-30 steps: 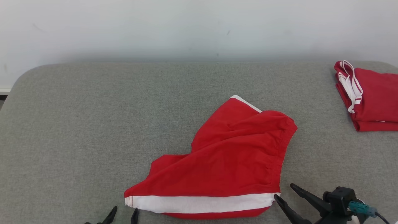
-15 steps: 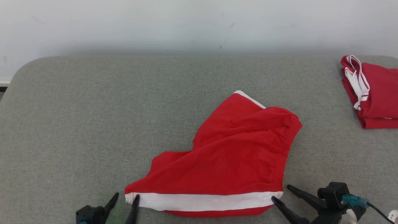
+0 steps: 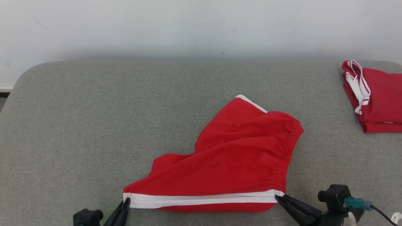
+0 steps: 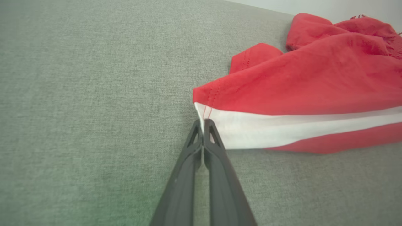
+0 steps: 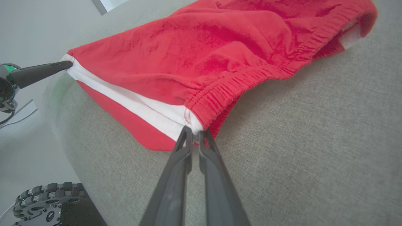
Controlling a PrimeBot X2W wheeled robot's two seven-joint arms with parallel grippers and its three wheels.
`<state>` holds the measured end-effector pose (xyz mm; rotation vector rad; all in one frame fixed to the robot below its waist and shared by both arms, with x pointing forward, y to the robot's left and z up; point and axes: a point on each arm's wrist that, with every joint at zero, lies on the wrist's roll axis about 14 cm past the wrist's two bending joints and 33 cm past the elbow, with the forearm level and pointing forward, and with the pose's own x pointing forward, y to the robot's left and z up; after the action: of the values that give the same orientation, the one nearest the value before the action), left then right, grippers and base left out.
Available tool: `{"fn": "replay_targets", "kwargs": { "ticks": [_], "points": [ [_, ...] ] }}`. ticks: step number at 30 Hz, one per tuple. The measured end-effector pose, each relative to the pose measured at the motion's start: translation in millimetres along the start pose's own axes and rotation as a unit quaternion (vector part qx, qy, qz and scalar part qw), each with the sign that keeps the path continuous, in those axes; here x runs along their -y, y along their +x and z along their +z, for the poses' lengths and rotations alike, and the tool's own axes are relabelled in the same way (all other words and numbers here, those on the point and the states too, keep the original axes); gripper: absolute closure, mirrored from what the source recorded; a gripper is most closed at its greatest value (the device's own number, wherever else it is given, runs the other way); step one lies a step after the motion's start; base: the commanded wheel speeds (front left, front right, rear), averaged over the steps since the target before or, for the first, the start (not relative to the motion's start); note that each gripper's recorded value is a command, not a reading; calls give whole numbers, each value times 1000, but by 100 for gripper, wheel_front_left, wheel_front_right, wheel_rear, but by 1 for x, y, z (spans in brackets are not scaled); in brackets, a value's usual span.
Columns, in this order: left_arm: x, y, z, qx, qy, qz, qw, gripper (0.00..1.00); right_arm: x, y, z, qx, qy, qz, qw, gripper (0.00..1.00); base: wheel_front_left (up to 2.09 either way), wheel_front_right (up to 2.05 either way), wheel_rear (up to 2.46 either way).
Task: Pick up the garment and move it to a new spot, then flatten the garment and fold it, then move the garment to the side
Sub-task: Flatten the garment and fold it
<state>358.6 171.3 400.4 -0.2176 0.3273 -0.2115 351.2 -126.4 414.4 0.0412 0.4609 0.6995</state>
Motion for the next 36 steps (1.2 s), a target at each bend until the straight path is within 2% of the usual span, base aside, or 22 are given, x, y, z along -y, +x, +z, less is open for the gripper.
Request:
{"fn": "replay_targets", "kwargs": {
  "ticks": [5,10,16,22,27,32,36],
  "points": [
    [4,-6,8,21,0,0,1000,100,-18,-6,16,34,17,17,999,100,0,0,0],
    [6,-2,27,49,17,-7,999,100,-18,-7,36,68,14,16,997,100,0,0,0],
    [22,22,109,146,57,-45,987,100,3,0,92,140,-3,-5,990,100,0,0,0],
    [47,57,218,227,137,-98,959,100,27,20,173,199,-57,-13,978,100,0,0,0],
    [68,87,313,287,161,-127,936,100,54,43,255,232,-91,-27,968,100,0,0,0],
    [72,119,378,316,187,-125,922,100,71,64,336,272,-105,-30,956,100,0,0,0],
    [73,144,420,341,203,-118,911,100,88,79,381,289,-116,-40,949,100,0,0,0]
  ]
}}
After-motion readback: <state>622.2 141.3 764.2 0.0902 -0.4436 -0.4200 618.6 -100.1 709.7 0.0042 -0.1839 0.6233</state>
